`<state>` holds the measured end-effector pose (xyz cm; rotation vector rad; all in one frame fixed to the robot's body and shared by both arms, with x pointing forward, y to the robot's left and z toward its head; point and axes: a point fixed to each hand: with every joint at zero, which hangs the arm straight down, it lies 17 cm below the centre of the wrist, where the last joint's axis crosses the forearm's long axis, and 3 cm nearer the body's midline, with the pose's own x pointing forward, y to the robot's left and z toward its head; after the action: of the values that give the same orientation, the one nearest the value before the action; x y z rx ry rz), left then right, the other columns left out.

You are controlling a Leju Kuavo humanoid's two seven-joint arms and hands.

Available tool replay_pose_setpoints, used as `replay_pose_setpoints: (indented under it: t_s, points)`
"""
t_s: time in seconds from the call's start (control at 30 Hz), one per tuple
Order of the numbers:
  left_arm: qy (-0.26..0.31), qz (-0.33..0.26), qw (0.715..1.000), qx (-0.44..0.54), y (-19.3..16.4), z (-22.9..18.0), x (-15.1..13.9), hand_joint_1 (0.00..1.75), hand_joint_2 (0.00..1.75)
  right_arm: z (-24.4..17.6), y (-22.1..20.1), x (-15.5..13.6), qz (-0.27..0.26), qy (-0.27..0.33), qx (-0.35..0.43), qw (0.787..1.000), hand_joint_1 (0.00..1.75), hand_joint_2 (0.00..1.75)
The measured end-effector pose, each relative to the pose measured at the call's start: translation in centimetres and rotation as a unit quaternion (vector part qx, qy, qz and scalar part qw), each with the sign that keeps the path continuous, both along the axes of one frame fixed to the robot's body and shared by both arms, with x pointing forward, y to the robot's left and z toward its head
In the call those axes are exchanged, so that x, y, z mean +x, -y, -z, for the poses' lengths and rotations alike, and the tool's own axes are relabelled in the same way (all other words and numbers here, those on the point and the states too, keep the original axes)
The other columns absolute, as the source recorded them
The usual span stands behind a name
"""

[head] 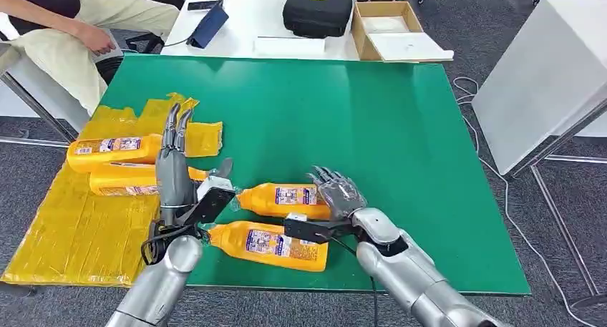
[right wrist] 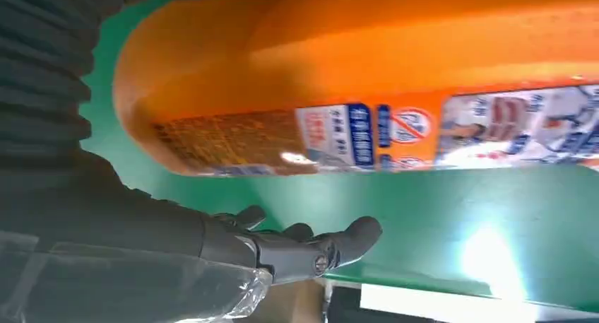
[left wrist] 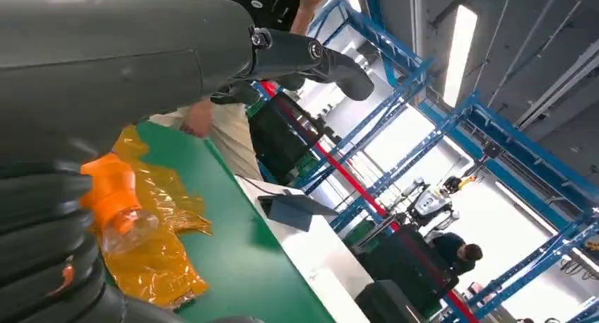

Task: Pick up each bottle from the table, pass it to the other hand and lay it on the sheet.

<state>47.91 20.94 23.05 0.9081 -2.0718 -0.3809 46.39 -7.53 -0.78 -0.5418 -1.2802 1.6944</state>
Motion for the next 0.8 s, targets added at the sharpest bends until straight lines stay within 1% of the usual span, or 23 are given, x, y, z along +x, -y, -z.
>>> replay_pose_setpoints:
  t_s: [0.07, 0.13, 0.2, 0.23, 0.27, 0.3, 0.33, 0.37, 0.4, 0.47, 0.5, 0.53, 0.67, 0.7, 0.73, 0.8]
  points:
    - [0.001, 0.003, 1.0, -0.004, 0.1, 0.0, 0.0, 0.0, 1.75, 0.3, -0.3, 0.0, 0.0, -0.012, -0.003, 1.0, 0.0, 1.75]
    - [0.002, 0.007, 1.0, -0.011, 0.3, -0.2, 0.1, 0.0, 1.75, 1.2, -0.2, -0.1, 0.007, -0.039, -0.013, 0.999, 0.0, 1.75]
    - [0.004, 0.012, 1.0, -0.015, 0.6, -0.5, 0.4, 0.0, 1.75, 1.8, -0.2, -0.2, 0.011, -0.054, -0.019, 0.998, 0.0, 1.75]
    - [0.004, 0.013, 1.0, -0.017, 0.7, -0.6, 0.5, 0.0, 1.75, 1.8, -0.3, 0.0, 0.014, -0.057, -0.02, 0.998, 0.09, 1.75]
    - [0.004, 0.015, 1.0, -0.018, 0.9, -0.6, 0.6, 0.0, 1.75, 1.9, -0.2, 0.1, 0.016, -0.059, -0.022, 0.998, 0.37, 1.75]
    - [0.005, 0.017, 1.0, -0.019, 1.1, -0.7, 0.7, 0.0, 1.75, 1.9, -0.1, 0.3, 0.017, -0.06, -0.025, 0.998, 0.7, 1.75]
    - [0.005, 0.019, 1.0, -0.02, 1.3, -0.8, 0.8, 0.0, 1.75, 1.9, 0.0, 0.5, 0.019, -0.06, -0.027, 0.998, 0.96, 1.75]
    - [0.005, 0.02, 1.0, -0.02, 1.4, -0.7, 0.8, 0.0, 1.75, 2.0, 0.1, 0.7, 0.022, -0.061, -0.03, 0.997, 1.29, 1.75]
    - [0.005, 0.021, 1.0, -0.02, 1.5, -0.7, 0.9, 0.0, 1.75, 2.0, 0.2, 0.8, 0.023, -0.061, -0.031, 0.997, 1.36, 1.75]
    - [0.004, 0.021, 1.0, -0.023, 1.6, -0.7, 1.0, 0.0, 1.75, 2.1, 0.4, 0.8, 0.026, -0.062, -0.034, 0.997, 1.41, 1.75]
    - [0.003, 0.022, 1.0, -0.023, 1.6, -0.6, 1.0, 0.0, 1.75, 2.2, 0.3, 0.8, 0.026, -0.063, -0.034, 0.997, 1.47, 1.75]
    - [0.003, 0.022, 1.0, -0.022, 1.7, -0.6, 1.0, 0.0, 1.75, 2.3, 0.5, 0.8, 0.027, -0.064, -0.037, 0.997, 1.45, 1.75]
    - [0.0, 0.023, 0.999, -0.025, 1.8, -0.5, 1.1, 0.0, 1.75, 2.4, 0.7, 1.0, 0.029, -0.064, -0.043, 0.997, 1.47, 1.75]
    - [0.0, 0.023, 0.999, -0.025, 1.8, -0.4, 1.2, 0.0, 1.75, 2.4, 0.7, 1.0, 0.03, -0.064, -0.044, 0.997, 1.41, 1.75]
    - [-0.001, 0.024, 0.999, -0.026, 1.8, -0.4, 1.2, 0.0, 1.75, 2.4, 0.7, 1.0, 0.03, -0.064, -0.046, 0.996, 1.47, 1.75]
    - [-0.001, 0.024, 0.999, -0.027, 1.8, -0.4, 1.3, 0.0, 1.75, 2.5, 0.9, 1.1, 0.031, -0.065, -0.051, 0.996, 1.52, 1.75]
